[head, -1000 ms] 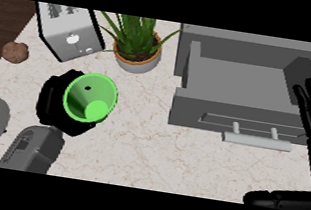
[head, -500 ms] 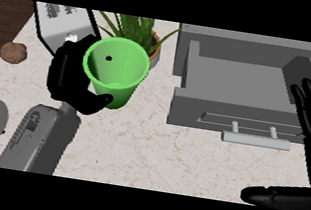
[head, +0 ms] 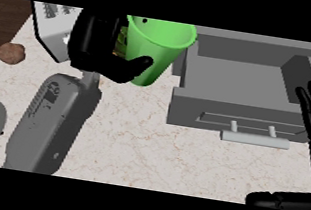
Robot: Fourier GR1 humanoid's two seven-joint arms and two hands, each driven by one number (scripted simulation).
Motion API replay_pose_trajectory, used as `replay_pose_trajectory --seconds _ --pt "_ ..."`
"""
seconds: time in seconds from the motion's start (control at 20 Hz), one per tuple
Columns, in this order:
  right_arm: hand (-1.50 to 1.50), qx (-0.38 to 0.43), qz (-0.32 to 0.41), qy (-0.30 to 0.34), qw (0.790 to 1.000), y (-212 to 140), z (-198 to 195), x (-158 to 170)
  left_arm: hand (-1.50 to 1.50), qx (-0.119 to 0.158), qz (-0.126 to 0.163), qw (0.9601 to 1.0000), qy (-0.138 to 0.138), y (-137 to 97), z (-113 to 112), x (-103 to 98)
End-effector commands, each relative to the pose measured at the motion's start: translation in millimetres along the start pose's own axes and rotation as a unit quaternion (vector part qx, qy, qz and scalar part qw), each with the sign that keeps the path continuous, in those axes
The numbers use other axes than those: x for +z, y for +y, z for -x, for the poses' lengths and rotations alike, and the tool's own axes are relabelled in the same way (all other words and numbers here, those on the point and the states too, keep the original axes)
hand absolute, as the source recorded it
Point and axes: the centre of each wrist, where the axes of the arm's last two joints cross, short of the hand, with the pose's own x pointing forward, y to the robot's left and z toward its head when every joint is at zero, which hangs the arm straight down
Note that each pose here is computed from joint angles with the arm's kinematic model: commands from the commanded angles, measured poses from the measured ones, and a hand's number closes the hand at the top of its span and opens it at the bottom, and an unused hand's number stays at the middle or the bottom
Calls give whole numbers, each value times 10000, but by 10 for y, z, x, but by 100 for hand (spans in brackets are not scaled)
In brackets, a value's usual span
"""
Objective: Pick up the cup, place it into the drawer and close the drawer
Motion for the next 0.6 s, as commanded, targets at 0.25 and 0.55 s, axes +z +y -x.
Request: replay_pose_trajectory --seconds 0.25,0.55 --pt "-150 38 82 75 9999 -80 157 116 150 -257 179 9993 204 -451 -144 -470" --pt "-150 -18 35 -34 10000 -97 49 17 150 -379 281 9976 505 -496 -10 -696"
